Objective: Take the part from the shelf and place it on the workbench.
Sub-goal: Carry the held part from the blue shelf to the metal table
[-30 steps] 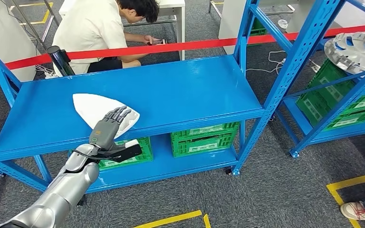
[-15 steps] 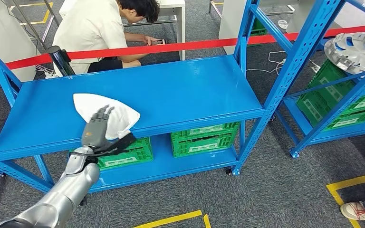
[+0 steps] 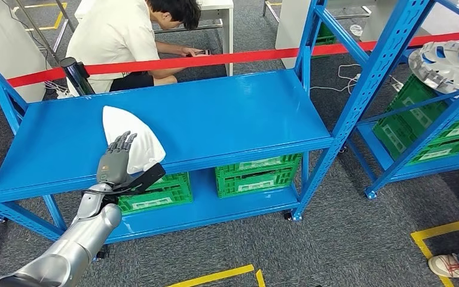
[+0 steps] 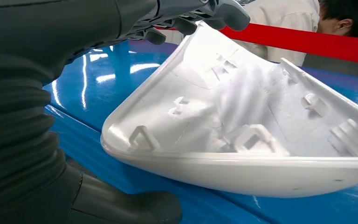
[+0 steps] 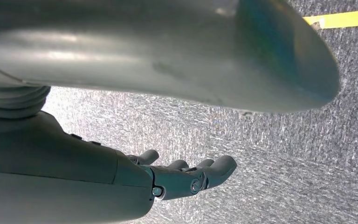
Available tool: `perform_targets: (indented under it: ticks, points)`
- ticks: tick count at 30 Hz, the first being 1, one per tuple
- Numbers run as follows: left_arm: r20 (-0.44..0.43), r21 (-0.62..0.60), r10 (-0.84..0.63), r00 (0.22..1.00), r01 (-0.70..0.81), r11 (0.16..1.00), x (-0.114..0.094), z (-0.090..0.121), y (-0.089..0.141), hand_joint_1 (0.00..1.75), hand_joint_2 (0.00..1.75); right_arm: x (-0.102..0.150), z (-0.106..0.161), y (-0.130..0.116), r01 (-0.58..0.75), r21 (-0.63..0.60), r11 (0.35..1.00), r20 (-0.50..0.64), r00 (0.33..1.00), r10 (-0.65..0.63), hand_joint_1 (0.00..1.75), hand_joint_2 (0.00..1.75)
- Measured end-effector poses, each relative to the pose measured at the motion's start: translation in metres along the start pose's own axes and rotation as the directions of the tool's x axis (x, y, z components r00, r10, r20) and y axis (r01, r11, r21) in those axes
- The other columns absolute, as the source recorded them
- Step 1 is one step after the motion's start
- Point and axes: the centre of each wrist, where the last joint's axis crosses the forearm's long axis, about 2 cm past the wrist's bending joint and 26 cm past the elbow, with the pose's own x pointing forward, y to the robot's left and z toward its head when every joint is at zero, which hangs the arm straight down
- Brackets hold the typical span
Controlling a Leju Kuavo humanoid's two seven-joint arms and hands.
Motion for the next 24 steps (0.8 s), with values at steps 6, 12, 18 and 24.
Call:
perform_targets:
  ticks: [6, 12, 18, 24]
  points:
    - [0.002, -0.003, 0.001, 1.000, -0.001, 1.000, -0.001, 0.000, -0.001, 0.94, 1.75, 0.000, 0.000, 0.000, -0.001, 0.000, 1.000, 0.001, 1.000, 0.001, 0.00, 0.00]
    - [0.052, -0.006, 0.003, 0.999, -0.003, 1.000, 0.001, 0.001, -0.003, 1.75, 1.75, 0.001, 0.000, 0.000, -0.005, 0.001, 1.000, 0.002, 1.000, 0.005, 0.00, 0.00]
    - [0.099, -0.060, 0.007, 0.995, -0.001, 0.998, 0.002, 0.003, -0.010, 1.75, 1.75, 0.001, 0.000, 0.000, 0.000, -0.001, 1.000, 0.008, 1.000, 0.000, 0.00, 0.00]
    - [0.117, -0.073, 0.010, 0.993, -0.002, 0.997, 0.001, 0.005, -0.012, 1.75, 1.75, 0.003, -0.001, -0.001, -0.003, 0.002, 1.000, 0.010, 1.000, 0.003, 0.00, 0.00]
